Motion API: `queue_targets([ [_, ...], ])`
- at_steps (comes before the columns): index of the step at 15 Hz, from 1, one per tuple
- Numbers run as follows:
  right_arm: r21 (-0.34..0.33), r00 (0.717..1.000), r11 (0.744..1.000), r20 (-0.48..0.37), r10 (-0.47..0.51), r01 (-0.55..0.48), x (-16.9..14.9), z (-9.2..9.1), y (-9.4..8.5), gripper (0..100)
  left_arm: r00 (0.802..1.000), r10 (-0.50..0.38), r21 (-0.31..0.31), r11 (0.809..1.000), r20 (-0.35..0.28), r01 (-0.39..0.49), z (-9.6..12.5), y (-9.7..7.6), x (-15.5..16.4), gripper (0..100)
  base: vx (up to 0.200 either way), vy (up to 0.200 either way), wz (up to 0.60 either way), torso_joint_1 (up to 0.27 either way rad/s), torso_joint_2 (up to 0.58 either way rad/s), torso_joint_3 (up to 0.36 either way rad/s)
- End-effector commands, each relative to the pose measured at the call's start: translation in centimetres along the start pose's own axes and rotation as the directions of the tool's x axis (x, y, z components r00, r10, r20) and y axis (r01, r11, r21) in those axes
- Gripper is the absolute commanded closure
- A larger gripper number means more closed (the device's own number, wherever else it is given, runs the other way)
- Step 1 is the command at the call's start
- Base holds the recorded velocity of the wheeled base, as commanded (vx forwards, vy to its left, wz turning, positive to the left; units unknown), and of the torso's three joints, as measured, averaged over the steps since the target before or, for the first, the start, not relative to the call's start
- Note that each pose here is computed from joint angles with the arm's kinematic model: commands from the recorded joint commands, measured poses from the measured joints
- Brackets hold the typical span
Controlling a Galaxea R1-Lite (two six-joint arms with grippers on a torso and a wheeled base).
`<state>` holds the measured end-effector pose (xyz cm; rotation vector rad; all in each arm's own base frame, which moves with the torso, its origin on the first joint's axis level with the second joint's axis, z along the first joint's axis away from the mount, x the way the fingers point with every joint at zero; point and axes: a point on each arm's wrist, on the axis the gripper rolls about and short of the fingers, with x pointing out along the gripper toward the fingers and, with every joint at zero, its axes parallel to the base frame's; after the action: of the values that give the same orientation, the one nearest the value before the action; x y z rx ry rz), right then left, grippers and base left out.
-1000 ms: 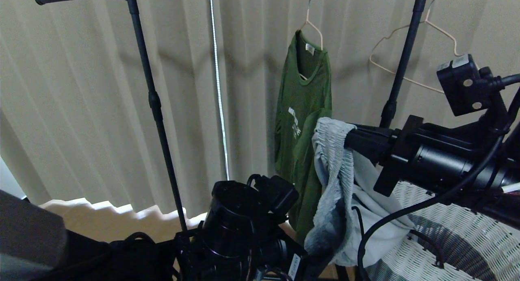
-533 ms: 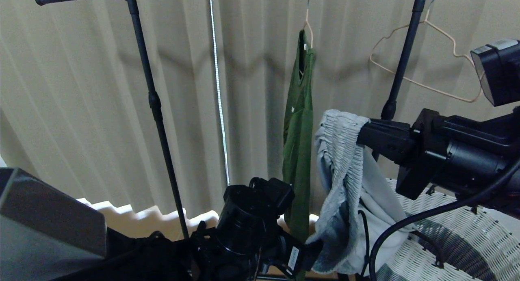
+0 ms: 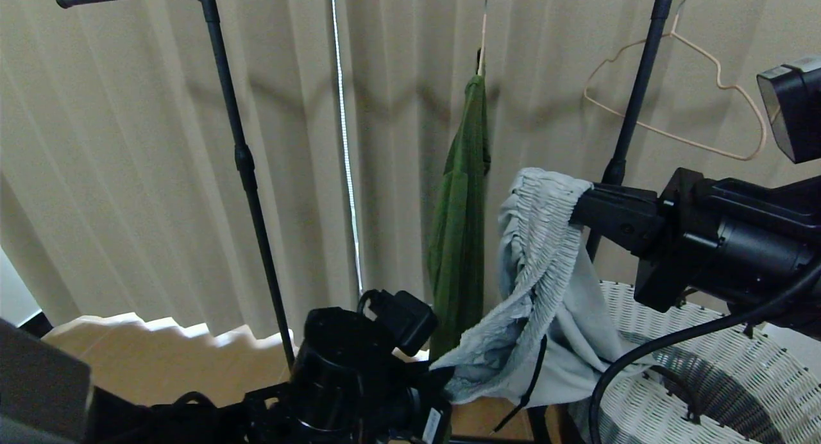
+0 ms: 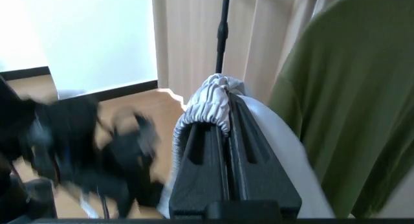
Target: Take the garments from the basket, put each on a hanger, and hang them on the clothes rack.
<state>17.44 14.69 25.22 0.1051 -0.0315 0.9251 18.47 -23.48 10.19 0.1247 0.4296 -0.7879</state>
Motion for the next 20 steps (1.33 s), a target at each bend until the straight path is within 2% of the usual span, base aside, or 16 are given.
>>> queue_targets([
  [1,0.006,1.0,1.0,-0.026,-0.008,0.008,0.8,-0.7,-0.4,100,0.989,0.088,0.018,0.996,0.123,-0.09,2.2,3.2,-4.4,100,0.0,0.0,0.0,0.0,0.0,0.0],
  [3,0.009,0.997,0.999,-0.051,-0.05,0.05,1.5,-1.5,-1.6,100,0.97,0.201,-0.017,0.98,0.137,-0.201,5.1,6.1,-8.1,100,0.0,0.0,0.0,0.0,0.0,0.0],
  [6,0.004,0.993,0.994,-0.061,-0.104,0.105,1.9,-1.7,-3.1,100,0.967,0.206,-0.064,0.978,0.149,-0.199,9.5,9.0,-12.7,100,0.0,0.0,0.0,0.0,0.0,0.0],
  [8,-0.002,0.99,0.992,-0.061,-0.129,0.129,1.8,-1.7,-3.7,100,0.961,0.222,-0.075,0.974,0.165,-0.212,11.6,9.7,-13.6,100,0.0,0.0,0.0,0.0,0.0,0.0],
  [10,-0.006,0.987,0.988,-0.054,-0.154,0.154,1.6,-1.5,-4.4,100,0.951,0.226,-0.07,0.974,0.208,-0.216,13.2,9.8,-13.8,100,0.0,0.0,0.0,0.0,0.0,0.0],
  [12,-0.043,0.98,0.981,-0.058,-0.191,0.189,1.2,-1.6,-5.2,100,0.946,0.23,-0.045,0.973,0.23,-0.226,14.4,10.2,-13.1,100,0.0,0.0,0.0,0.0,0.0,0.0],
  [14,-0.08,0.977,0.976,-0.058,-0.207,0.203,1.0,-1.6,-5.6,100,0.944,0.239,-0.041,0.971,0.23,-0.236,14.6,10.4,-12.8,100,0.0,0.0,0.0,0.0,0.0,0.0],
  [15,-0.101,0.974,0.972,-0.061,-0.22,0.213,0.9,-1.7,-5.9,100,0.945,0.253,-0.045,0.967,0.208,-0.25,14.1,10.3,-12.4,100,0.0,0.0,0.0,0.0,0.0,0.0],
  [20,-0.097,0.97,0.971,-0.084,-0.227,0.219,1.3,-2.4,-6.3,100,0.955,0.252,-0.046,0.968,0.158,-0.248,12.6,10.2,-12.0,100,0.0,0.0,0.0,0.0,0.0,0.0],
])
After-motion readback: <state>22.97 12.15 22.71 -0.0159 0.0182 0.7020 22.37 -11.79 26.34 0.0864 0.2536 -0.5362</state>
